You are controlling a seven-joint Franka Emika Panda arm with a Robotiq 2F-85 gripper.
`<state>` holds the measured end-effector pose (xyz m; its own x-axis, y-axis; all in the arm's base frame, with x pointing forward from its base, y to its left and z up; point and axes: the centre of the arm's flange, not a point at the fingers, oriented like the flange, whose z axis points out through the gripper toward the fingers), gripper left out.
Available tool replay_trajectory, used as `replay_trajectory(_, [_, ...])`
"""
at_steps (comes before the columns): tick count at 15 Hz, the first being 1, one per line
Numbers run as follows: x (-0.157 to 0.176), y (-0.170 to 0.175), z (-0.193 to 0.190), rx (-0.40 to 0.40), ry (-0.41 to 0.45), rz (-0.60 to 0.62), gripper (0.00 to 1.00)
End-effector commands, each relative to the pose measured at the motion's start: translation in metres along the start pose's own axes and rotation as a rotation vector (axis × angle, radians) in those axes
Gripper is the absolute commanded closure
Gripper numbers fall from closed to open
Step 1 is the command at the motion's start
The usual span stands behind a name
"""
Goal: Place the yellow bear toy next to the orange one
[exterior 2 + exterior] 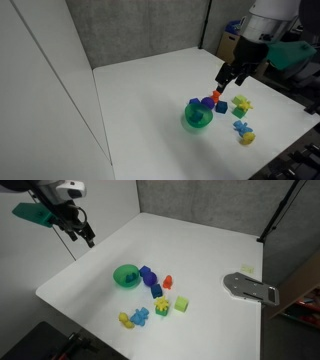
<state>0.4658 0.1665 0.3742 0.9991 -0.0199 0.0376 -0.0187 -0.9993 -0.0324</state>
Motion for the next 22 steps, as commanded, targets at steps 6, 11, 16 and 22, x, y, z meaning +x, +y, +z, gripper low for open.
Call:
replay_trajectory(6, [0.050,0.077,0.071,-0.054,-0.117,0.266,0.00])
replay_trajectory(11, [0.027,0.102,0.124,-0.083,-0.223,0.160,0.00])
replay_trajectory(16, [0.015,0.116,0.159,-0.104,-0.263,-0.086,0.00])
replay_trajectory(22, [-0.007,0.130,0.188,-0.114,-0.183,-0.158,0.00])
